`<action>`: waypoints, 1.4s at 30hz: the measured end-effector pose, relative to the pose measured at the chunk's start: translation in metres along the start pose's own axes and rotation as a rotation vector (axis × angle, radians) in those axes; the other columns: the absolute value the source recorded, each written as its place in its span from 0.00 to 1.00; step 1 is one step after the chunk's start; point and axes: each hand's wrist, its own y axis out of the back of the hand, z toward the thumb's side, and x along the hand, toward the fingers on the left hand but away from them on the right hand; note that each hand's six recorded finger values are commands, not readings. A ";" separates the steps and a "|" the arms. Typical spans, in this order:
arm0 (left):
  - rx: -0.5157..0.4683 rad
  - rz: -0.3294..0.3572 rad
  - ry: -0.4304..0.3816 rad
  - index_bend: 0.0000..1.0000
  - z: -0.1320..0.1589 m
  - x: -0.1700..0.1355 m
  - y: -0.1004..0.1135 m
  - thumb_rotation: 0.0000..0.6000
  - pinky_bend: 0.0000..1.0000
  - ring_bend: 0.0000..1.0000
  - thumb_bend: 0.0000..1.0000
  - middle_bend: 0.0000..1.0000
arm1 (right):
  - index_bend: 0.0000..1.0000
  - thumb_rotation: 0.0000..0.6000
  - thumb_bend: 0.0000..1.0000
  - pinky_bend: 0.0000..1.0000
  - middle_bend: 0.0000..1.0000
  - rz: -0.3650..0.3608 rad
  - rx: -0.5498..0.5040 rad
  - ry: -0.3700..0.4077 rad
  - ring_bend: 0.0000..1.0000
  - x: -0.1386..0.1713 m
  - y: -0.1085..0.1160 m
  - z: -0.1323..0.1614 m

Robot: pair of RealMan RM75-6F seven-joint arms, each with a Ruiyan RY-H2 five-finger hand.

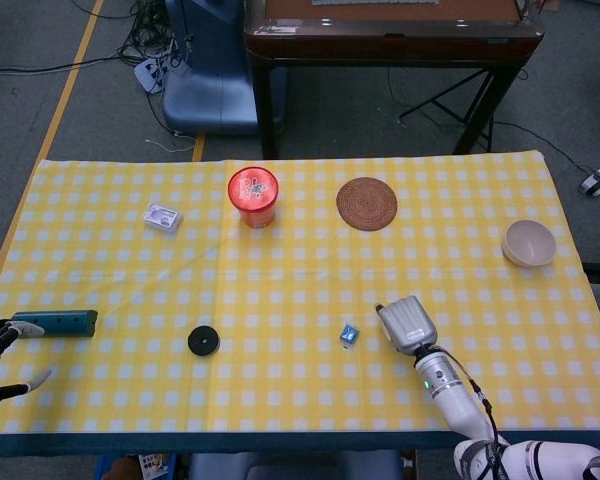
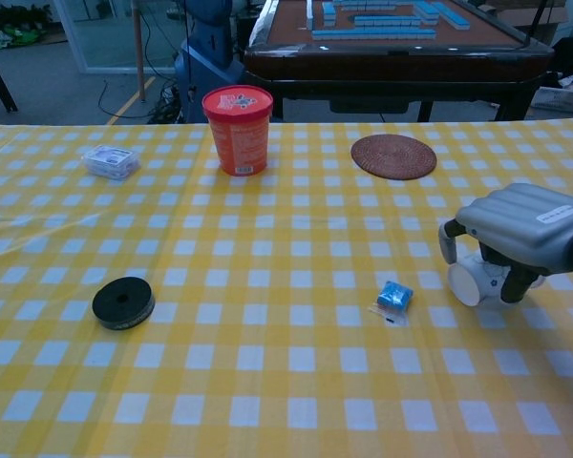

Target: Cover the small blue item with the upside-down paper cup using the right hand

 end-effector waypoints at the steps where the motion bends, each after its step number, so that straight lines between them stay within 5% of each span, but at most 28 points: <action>1: 0.000 0.000 0.000 0.46 0.000 0.000 0.000 1.00 0.38 0.24 0.10 0.37 | 0.52 1.00 0.16 1.00 1.00 -0.002 -0.006 0.000 1.00 0.000 0.000 0.000; 12: 0.000 -0.001 0.000 0.46 0.000 0.000 0.000 1.00 0.38 0.24 0.10 0.37 | 0.54 1.00 0.23 1.00 1.00 -0.026 -0.229 0.031 1.00 0.008 0.021 -0.001; 23: 0.002 -0.001 -0.002 0.46 0.001 0.000 0.000 1.00 0.38 0.24 0.10 0.37 | 0.54 1.00 0.22 1.00 1.00 -0.098 -0.608 0.103 1.00 0.021 0.049 0.005; 34: 0.001 -0.001 -0.004 0.46 0.001 -0.001 0.000 1.00 0.38 0.24 0.10 0.37 | 0.55 1.00 0.22 1.00 1.00 -0.126 -1.030 0.151 1.00 0.017 0.034 0.006; 42: 0.002 -0.006 -0.010 0.46 0.002 -0.001 -0.001 1.00 0.38 0.24 0.10 0.37 | 0.55 1.00 0.19 1.00 1.00 -0.115 -1.171 0.184 1.00 0.008 0.012 0.011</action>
